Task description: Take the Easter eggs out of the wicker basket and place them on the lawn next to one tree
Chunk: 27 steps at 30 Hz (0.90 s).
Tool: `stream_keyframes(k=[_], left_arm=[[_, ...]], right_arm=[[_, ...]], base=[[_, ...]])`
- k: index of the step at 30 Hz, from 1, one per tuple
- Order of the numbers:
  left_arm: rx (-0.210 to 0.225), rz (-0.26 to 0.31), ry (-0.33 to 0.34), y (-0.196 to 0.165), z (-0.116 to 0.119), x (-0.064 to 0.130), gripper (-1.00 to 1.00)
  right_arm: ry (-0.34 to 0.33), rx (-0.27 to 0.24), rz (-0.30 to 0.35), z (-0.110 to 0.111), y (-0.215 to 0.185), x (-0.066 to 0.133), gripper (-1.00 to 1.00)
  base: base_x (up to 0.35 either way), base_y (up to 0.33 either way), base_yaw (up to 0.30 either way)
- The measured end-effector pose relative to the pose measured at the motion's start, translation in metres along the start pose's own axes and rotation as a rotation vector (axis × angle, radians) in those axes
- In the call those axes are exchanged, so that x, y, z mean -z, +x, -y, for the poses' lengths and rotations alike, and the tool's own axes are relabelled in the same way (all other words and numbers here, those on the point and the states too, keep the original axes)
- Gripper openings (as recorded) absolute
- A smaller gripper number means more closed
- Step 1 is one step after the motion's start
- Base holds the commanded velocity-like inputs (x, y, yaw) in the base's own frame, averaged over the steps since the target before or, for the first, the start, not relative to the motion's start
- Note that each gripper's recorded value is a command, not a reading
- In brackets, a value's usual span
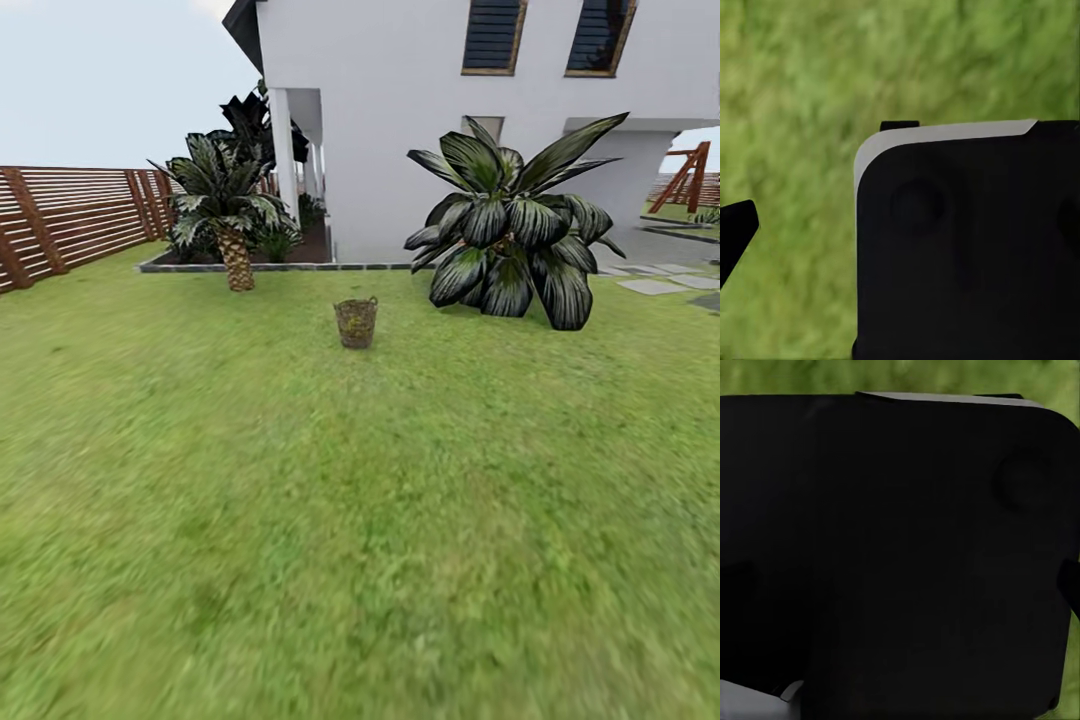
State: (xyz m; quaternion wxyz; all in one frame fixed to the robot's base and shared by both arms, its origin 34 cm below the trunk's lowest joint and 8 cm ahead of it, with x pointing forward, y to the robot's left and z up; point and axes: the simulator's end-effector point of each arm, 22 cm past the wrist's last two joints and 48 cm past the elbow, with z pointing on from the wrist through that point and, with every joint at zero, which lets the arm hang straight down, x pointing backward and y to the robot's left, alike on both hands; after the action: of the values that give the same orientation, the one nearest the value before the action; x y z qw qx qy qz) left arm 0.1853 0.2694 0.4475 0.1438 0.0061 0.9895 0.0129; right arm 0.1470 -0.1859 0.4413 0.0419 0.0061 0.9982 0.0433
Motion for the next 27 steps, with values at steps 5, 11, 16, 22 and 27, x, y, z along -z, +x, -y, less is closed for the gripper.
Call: stream_keyframes(k=[5,11,16,22,27], left_arm=[[0.0,0.0,0.0,0.0003,0.0,0.0001,1.0],[0.0,0.0,0.0,0.0003,0.0001,0.0001,1.0],[0.0,0.0,0.0,0.0,0.0,0.0,1.0],[0.0,0.0,0.0,0.0001,0.0,0.0,1.0],[0.0,0.0,0.0,0.0,-0.0001,0.0,1.0]], right_arm=[[0.0,0.0,0.0,-0.0001,0.0,0.0,1.0],[0.0,0.0,0.0,-0.0001,0.0,0.0,1.0],[0.0,0.0,0.0,-0.0001,0.0,0.0,1.0],[0.001,-0.001,0.0,0.0004,0.0001,0.0,1.0],[0.003,-0.001,-0.001,0.0024,0.0001,0.0,1.0]], base=[[0.324,0.118,-0.012],[0.324,0.118,-0.003],[0.324,0.118,-0.001],[0.324,0.118,0.0],[0.324,0.118,0.0]])
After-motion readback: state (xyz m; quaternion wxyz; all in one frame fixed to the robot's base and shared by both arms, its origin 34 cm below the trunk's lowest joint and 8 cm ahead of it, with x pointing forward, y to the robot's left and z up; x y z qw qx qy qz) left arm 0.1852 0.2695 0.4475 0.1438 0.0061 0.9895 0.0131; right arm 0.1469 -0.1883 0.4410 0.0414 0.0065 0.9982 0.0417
